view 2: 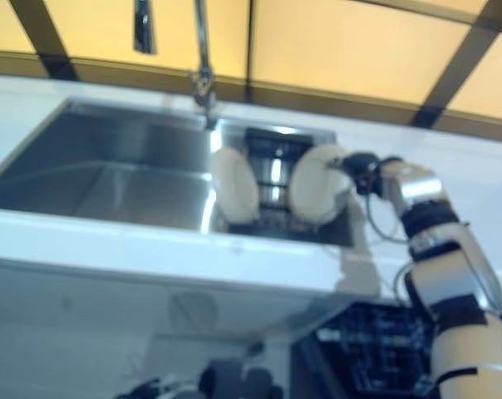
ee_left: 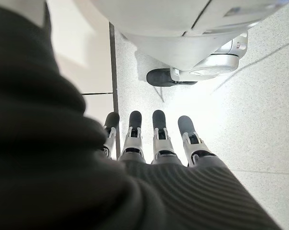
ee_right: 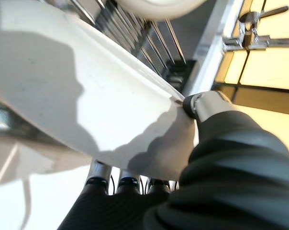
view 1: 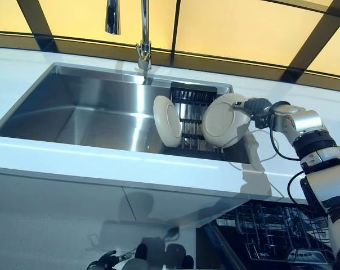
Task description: Take plates into dishwasher
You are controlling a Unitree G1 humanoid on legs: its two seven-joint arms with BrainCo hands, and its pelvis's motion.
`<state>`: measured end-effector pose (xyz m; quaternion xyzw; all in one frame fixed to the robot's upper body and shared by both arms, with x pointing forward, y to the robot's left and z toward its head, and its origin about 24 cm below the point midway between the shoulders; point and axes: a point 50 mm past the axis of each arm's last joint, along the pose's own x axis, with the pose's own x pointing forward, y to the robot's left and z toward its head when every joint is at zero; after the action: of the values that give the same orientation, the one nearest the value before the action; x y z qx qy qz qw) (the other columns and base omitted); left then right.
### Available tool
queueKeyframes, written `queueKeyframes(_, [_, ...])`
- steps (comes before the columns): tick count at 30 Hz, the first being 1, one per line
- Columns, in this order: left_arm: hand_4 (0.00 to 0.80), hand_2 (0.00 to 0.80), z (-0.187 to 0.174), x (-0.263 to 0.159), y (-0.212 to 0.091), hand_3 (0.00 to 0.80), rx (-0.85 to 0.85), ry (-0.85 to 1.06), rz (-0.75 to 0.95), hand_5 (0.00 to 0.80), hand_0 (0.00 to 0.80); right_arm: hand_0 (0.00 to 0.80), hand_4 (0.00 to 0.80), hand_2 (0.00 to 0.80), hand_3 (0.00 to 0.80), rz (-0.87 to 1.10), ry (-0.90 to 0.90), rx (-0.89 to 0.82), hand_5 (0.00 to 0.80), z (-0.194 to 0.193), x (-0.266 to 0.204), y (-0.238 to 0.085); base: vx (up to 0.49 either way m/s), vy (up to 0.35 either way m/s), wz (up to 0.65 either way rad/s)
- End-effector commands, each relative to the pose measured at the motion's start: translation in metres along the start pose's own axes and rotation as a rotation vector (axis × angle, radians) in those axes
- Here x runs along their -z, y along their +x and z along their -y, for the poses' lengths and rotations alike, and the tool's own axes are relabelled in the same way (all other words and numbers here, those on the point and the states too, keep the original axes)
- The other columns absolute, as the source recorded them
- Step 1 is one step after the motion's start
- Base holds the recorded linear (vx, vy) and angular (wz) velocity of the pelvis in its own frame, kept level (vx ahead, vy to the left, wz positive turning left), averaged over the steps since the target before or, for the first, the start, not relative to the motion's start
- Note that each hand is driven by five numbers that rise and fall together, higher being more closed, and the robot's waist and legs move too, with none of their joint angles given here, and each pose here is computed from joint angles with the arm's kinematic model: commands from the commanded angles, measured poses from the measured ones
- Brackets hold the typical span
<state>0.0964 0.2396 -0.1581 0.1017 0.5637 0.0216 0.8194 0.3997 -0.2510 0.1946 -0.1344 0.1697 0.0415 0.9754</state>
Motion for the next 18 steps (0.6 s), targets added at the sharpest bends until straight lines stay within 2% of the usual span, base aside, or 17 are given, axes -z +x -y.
queueKeyframes(1, [0.0, 0.0, -0.006, -0.008, 0.001, 0.0, -0.02, 0.049, 0.012, 0.0, 0.0, 0.8, 0.8, 0.8, 0.8, 0.214, -0.118, 0.219, 0.8, 0.04, -0.068, -0.032, -0.013, -0.026, -0.07])
queueKeyframes(9, [0.0, 0.0, -0.01, -0.003, 0.0, 0.0, -0.025, 0.057, -0.001, 0.0, 0.0, 0.8, 0.8, 0.8, 0.8, 0.358, -0.106, 0.43, 0.8, 0.08, -0.098, -0.07, -0.007, -0.016, -0.15])
queueKeyframes(18, [0.0, 0.0, -0.012, 0.004, -0.001, 0.0, -0.023, 0.044, -0.016, 0.0, 0.0, 0.8, 0.8, 0.8, 0.8, 0.354, -0.169, 0.581, 0.8, 0.124, -0.093, -0.107, -0.002, 0.0, -0.18])
